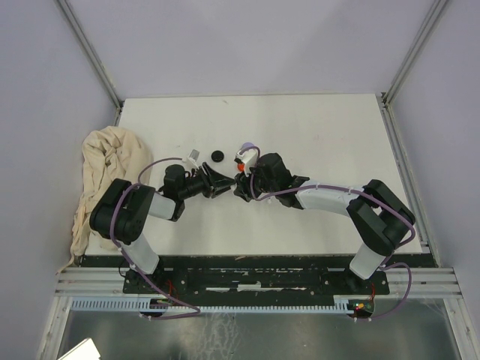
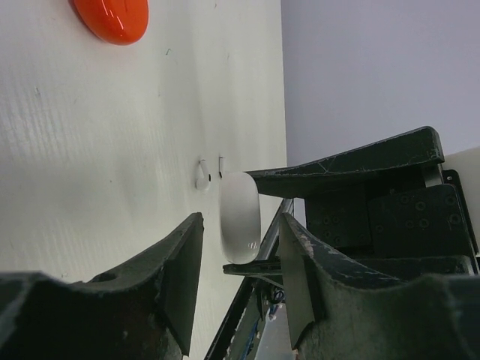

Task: Insert the wireless bluetooth earbuds into the charging case
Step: Pick up the charging case at the center of the board, then open the charging case.

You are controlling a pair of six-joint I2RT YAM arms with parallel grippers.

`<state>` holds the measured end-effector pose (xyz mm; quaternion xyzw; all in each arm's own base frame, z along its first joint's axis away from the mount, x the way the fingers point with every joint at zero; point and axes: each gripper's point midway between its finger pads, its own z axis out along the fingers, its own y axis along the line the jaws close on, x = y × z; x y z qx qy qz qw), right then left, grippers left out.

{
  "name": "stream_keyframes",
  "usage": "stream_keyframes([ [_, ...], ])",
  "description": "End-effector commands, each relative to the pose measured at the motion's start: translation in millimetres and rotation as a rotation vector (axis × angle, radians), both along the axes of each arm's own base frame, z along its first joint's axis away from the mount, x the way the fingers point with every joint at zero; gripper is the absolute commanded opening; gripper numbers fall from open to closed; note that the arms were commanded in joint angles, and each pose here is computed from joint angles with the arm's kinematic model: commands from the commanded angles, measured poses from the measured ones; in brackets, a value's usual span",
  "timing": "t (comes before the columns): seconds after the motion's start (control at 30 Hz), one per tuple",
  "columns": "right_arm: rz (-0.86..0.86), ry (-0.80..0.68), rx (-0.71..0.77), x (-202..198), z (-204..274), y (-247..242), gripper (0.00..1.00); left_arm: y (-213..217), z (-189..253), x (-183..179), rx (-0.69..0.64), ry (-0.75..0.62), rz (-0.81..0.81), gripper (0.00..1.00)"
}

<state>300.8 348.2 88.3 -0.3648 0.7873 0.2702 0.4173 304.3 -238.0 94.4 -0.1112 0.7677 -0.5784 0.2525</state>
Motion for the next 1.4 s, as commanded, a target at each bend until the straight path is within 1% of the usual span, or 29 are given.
stream_keyframes([
  [0.0,0.012,-0.068,0.095,10.0,42.3,13.9,0.32,-7.8,18.5,7.2,-0.031,-0.084,-0.022,0.5],
  [0.23,0.013,-0.07,0.095,10.0,42.7,13.7,0.32,-9.4,19.6,5.8,-0.035,-0.088,-0.027,0.43],
  [0.3,0.01,-0.071,0.093,10.7,42.5,13.1,0.32,-9.9,19.6,5.5,-0.036,-0.089,-0.028,0.38],
  [0.33,0.009,-0.071,0.094,10.6,42.4,13.2,0.32,-10.0,20.3,5.7,-0.036,-0.092,-0.028,0.35],
  [0.47,0.005,-0.071,0.09,10.9,41.8,12.6,0.33,-9.9,20.9,5.4,-0.04,-0.098,-0.027,0.17],
  [0.5,0.002,-0.071,0.09,11.1,42.1,12.3,0.33,-9.7,21.9,5.3,-0.042,-0.101,-0.026,0.14],
  [0.53,-0.01,-0.074,0.089,12.6,43.1,10.9,0.42,-9.8,22.2,4.8,-0.044,-0.102,-0.025,0.1],
  [0.6,-0.042,-0.09,0.101,15.9,51.2,7.1,0.69,-9.3,22.8,5.7,-0.045,-0.104,-0.019,0.06],
  [0.63,-0.062,-0.101,0.111,17.1,56.5,4.3,0.77,-9.0,22.8,5.7,-0.044,-0.105,-0.016,0.05],
  [0.67,-0.087,-0.116,0.122,18.8,62.7,0.2,0.83,-8.5,22.4,5.8,-0.043,-0.105,-0.012,0.03],
  [0.73,-0.124,-0.141,0.147,19.9,75.3,-7.7,0.91,-8.3,22.1,5.7,-0.042,-0.105,-0.011,0.03],
  [0.8,-0.15,-0.155,0.156,20.4,86.9,-14.8,0.95,-8.4,22.7,6.3,-0.044,-0.106,-0.01,0.03],
  [0.9,-0.194,-0.162,0.129,22.8,95.0,-25.0,0.99,-8.3,24.1,6.0,-0.044,-0.11,-0.01,0.03],
  [1.03,-0.243,-0.146,0.065,29.1,91.1,-34.1,1.0,-8.2,27.3,5.8,-0.048,-0.116,-0.009,0.03],
  [1.37,-0.275,-0.094,-0.01,36.9,55.8,-34.0,1.0,-9.5,42.8,0.0,-0.073,-0.142,-0.024,0.03],
])
